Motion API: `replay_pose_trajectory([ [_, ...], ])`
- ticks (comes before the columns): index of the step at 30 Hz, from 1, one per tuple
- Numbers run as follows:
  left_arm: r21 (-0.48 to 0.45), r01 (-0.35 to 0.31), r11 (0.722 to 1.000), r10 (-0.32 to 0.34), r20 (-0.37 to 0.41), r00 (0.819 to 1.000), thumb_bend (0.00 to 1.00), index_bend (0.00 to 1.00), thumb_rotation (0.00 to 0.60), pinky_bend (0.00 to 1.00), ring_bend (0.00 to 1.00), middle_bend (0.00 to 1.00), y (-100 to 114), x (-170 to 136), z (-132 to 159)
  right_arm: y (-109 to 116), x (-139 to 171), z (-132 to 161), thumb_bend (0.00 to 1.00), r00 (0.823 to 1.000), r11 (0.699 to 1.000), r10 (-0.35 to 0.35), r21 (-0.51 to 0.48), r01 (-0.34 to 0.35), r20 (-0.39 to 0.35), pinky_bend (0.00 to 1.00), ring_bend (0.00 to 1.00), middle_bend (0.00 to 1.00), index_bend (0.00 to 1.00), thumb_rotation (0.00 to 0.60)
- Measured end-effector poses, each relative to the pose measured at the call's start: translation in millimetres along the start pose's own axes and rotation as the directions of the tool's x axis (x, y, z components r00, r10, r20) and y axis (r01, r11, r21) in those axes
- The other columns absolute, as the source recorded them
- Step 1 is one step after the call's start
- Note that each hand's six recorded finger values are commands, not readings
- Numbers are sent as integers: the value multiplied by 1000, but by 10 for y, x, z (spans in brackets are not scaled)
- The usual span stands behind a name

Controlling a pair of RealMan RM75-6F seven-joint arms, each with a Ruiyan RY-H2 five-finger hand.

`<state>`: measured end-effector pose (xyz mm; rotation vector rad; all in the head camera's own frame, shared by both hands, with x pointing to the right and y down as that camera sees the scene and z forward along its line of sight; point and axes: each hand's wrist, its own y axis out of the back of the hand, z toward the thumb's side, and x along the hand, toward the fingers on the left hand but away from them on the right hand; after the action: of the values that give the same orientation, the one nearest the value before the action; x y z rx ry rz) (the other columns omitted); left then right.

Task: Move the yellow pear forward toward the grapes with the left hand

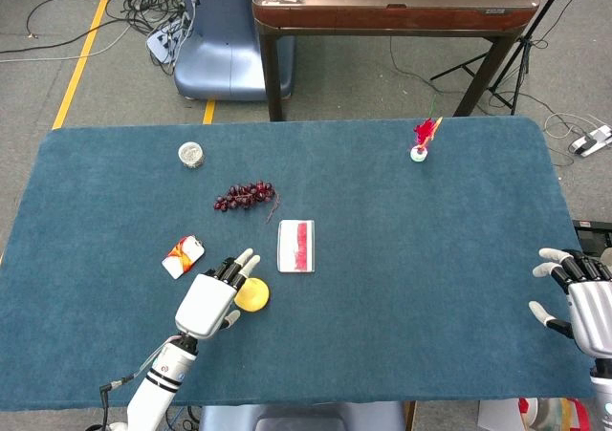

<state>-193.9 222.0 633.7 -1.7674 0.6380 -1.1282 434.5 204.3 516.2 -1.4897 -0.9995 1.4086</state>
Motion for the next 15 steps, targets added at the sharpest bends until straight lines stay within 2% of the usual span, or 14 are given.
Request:
replay_pose_trajectory([
  [3, -8, 23, 1000, -23, 14, 1000, 0, 0, 600, 89, 0, 0, -13, 13, 50, 2, 0, 2, 104, 1000, 1000, -1, 0, 1, 0, 326, 216, 303, 458, 600],
  [6, -2, 41, 999, -41, 20, 999, 0, 0, 600, 22, 0, 0, -34, 37, 91, 4, 1, 2, 104, 1000, 1000, -2, 1, 2, -1, 326, 215, 303, 458, 600],
  [15, -6, 117, 993, -117, 0, 993, 0, 0, 600, 0, 0, 0, -165, 128, 156, 29, 9, 6, 103, 1000, 1000, -11, 0, 11, -2, 326, 216, 303, 458, 600],
])
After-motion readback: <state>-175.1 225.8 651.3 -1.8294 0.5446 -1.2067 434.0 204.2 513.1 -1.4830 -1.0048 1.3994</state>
